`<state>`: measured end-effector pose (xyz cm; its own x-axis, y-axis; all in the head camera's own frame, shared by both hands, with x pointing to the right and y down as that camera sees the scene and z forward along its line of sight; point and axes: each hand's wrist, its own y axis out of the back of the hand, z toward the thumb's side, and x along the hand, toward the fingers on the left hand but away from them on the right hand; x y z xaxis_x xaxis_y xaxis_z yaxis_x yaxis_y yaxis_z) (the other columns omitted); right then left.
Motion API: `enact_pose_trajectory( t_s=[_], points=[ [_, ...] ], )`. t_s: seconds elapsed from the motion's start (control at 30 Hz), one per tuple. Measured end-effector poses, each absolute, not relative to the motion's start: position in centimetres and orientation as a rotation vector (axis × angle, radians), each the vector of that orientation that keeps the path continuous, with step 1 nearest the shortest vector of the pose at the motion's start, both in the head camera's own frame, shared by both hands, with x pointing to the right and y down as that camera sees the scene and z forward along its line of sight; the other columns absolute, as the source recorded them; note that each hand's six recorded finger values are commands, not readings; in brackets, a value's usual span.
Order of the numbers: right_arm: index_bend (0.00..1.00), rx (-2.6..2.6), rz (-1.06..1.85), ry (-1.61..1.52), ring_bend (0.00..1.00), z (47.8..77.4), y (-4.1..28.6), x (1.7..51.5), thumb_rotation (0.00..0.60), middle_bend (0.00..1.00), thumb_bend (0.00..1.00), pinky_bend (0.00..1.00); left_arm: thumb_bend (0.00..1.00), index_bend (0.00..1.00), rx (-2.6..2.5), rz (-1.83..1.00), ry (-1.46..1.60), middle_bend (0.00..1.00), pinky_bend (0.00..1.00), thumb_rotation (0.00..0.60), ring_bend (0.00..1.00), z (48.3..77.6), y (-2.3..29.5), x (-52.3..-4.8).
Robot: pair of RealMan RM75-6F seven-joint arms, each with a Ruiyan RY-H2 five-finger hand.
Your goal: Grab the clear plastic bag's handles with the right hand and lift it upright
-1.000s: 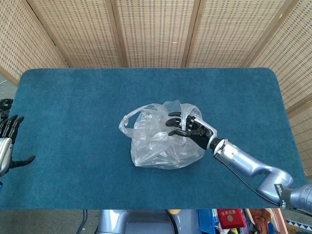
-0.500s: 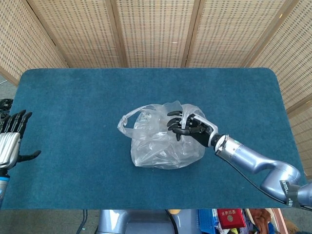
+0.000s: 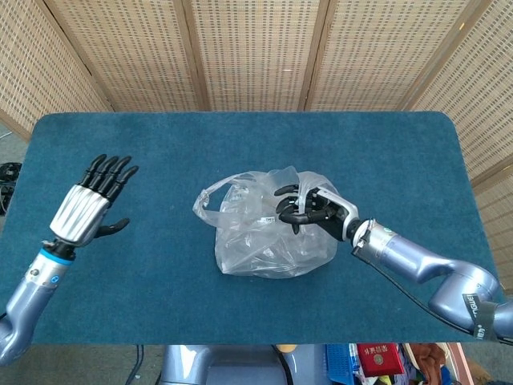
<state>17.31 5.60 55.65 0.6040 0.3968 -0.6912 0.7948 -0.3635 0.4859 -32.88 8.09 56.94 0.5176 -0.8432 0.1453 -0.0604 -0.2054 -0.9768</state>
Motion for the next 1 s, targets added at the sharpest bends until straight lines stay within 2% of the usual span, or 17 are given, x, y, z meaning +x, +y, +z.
enact_pose_trajectory(
  t_s=[0.1, 0.43, 0.77, 1.0],
  points=[
    [0.34, 1.996, -0.601, 0.931, 0.43, 55.7, 5.8, 17.1, 0.600, 0.50, 0.00, 0.62, 0.20, 0.08, -1.618, -0.751, 0.737, 0.00, 0.00, 0.600, 0.00, 57.2, 7.2, -29.9],
    [0.34, 2.018, -0.601, 0.942, 0.42, 55.3, 5.3, 17.2, 0.600, 0.50, 0.00, 0.62, 0.22, 0.09, -1.569, -0.530, 0.625, 0.00, 0.00, 0.600, 0.00, 58.7, 5.4, -23.5],
    [0.34, 2.009, -0.605, 0.986, 0.42, 55.2, 4.6, 18.4, 0.600, 0.50, 0.00, 0.62, 0.24, 0.09, -1.482, -0.478, 0.524, 0.00, 0.00, 0.600, 0.00, 60.8, 4.0, -21.8],
    [0.34, 2.009, -0.597, 1.008, 0.42, 54.9, 4.1, 18.9, 0.600, 0.50, 0.00, 0.62, 0.24, 0.09, -1.484, -0.440, 0.510, 0.00, 0.00, 0.600, 0.00, 62.5, 4.3, -19.8]
  ],
)
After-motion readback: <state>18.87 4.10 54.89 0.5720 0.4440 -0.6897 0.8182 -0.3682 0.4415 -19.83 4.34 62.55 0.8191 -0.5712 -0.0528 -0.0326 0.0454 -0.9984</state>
